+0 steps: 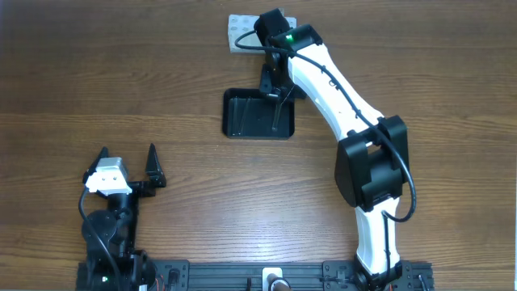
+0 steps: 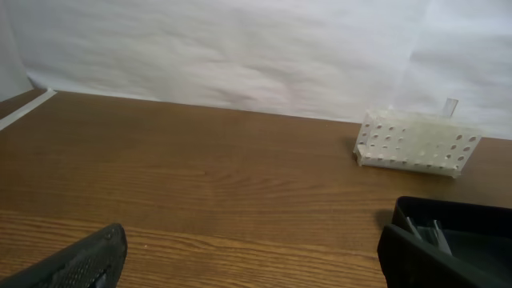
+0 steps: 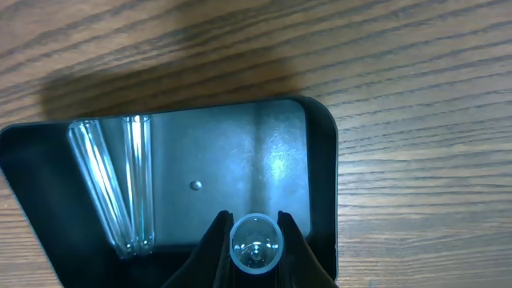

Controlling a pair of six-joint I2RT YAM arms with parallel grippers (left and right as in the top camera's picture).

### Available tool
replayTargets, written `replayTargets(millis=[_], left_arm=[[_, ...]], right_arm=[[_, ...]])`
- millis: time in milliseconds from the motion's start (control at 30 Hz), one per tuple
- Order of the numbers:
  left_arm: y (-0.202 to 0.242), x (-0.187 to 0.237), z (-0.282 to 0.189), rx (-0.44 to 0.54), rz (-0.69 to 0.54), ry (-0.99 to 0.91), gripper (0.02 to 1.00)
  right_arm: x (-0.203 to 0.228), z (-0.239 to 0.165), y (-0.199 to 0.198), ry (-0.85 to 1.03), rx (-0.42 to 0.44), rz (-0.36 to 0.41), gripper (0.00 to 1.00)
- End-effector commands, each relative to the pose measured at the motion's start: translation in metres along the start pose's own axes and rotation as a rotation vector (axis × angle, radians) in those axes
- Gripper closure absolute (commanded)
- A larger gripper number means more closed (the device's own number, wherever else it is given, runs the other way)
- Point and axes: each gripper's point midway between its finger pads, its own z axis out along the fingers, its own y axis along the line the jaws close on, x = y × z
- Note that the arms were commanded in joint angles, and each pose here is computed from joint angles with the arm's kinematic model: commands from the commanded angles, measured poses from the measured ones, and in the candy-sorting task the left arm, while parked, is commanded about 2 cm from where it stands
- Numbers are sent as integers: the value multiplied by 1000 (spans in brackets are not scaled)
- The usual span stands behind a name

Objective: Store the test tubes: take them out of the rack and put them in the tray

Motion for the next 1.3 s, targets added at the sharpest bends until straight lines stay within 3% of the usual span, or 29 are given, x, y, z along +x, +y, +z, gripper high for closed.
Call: replayTargets(millis=[33,600,1300], left_arm=[[-1,2,0,8,11,6,20],[-1,2,0,8,11,6,20],[-1,2,0,8,11,6,23]], right_arm=[[-5,10,-2,-1,14,0,947],[-3,48,-1,41,39,-6,954],[-9,49,3,17,24,-6,943]])
